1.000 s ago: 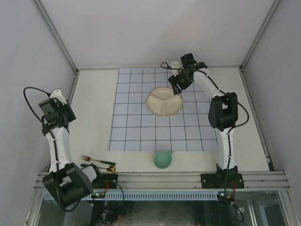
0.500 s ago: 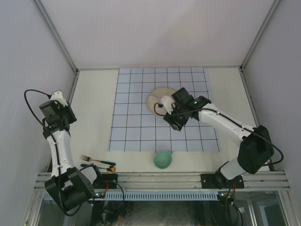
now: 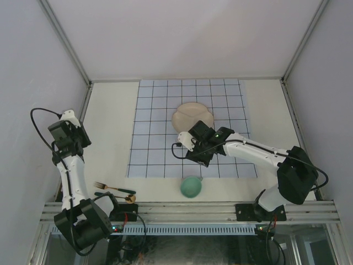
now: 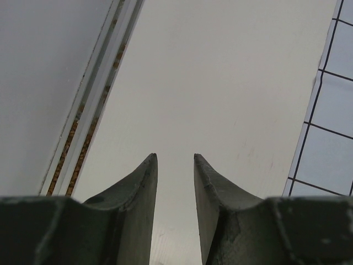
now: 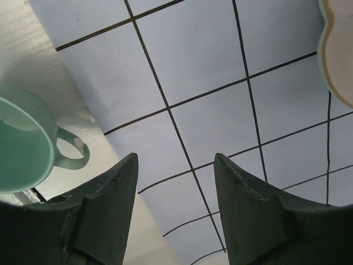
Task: Set the dinner table for one person
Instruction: Pick up the cup at the center of the board.
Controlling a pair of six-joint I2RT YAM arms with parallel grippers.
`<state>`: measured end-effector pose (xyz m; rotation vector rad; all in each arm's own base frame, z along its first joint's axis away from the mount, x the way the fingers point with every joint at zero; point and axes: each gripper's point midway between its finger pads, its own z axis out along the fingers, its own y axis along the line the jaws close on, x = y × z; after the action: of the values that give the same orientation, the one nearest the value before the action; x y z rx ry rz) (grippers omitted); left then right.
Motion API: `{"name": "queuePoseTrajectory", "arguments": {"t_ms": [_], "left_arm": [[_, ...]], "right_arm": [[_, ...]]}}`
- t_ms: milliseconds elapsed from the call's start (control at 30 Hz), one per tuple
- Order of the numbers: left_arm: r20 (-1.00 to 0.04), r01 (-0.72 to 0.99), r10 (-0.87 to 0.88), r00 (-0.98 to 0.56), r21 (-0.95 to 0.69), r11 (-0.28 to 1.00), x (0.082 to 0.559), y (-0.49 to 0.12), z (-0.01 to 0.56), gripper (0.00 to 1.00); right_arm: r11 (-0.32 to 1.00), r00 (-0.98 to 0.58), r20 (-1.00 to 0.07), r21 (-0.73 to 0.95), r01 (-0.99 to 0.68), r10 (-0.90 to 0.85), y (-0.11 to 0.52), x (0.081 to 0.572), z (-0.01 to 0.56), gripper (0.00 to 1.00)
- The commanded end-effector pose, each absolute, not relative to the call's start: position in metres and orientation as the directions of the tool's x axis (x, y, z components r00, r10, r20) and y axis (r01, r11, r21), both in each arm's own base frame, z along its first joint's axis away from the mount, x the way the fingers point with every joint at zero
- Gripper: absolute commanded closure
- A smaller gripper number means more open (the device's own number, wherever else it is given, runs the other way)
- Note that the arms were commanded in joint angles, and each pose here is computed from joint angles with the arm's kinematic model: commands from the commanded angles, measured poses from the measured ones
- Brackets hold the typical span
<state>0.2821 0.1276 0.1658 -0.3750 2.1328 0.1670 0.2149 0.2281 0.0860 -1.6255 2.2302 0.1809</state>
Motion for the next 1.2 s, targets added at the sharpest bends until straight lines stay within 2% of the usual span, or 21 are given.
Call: {"name": "queuePoseTrajectory", "arguments": {"t_ms": [0, 367, 767, 1000, 1167], "left_arm": [[-0.847, -0.337, -0.189, -0.496, -0.012, 0.941, 0.285, 0.133, 0.171, 0.63], [-0.841, -0.342, -0.191, -0.505, -0.008, 0.939, 0.287, 0.135, 0.165, 0.63], [-0.831, -0.356, -0.195, -0.520, 0.003, 0.935, 0.285, 0.138, 0.159, 0.63], [-0.820, -0.367, -0.203, -0.536, 0.009, 0.930, 0.284, 0.141, 0.154, 0.63], [-0.821, -0.370, -0.202, -0.535, 0.012, 0.929, 0.283, 0.141, 0.156, 0.63]], "right_arm": [[0.263, -0.178, -0.436, -0.143, -0.954, -0.882, 0.250, 0.206, 0.113, 0.43], [0.103, -0.049, -0.411, -0.111, -0.988, -0.910, 0.270, 0.161, 0.108, 0.43], [0.036, 0.030, -0.401, -0.156, -0.987, -0.916, 0.212, 0.133, 0.122, 0.43], [0.018, -0.005, -0.447, -0.024, -1.000, -0.895, 0.207, 0.105, 0.111, 0.42], [-0.017, 0.016, -0.467, -0.001, -1.000, -0.884, 0.216, 0.103, 0.097, 0.42]]}}
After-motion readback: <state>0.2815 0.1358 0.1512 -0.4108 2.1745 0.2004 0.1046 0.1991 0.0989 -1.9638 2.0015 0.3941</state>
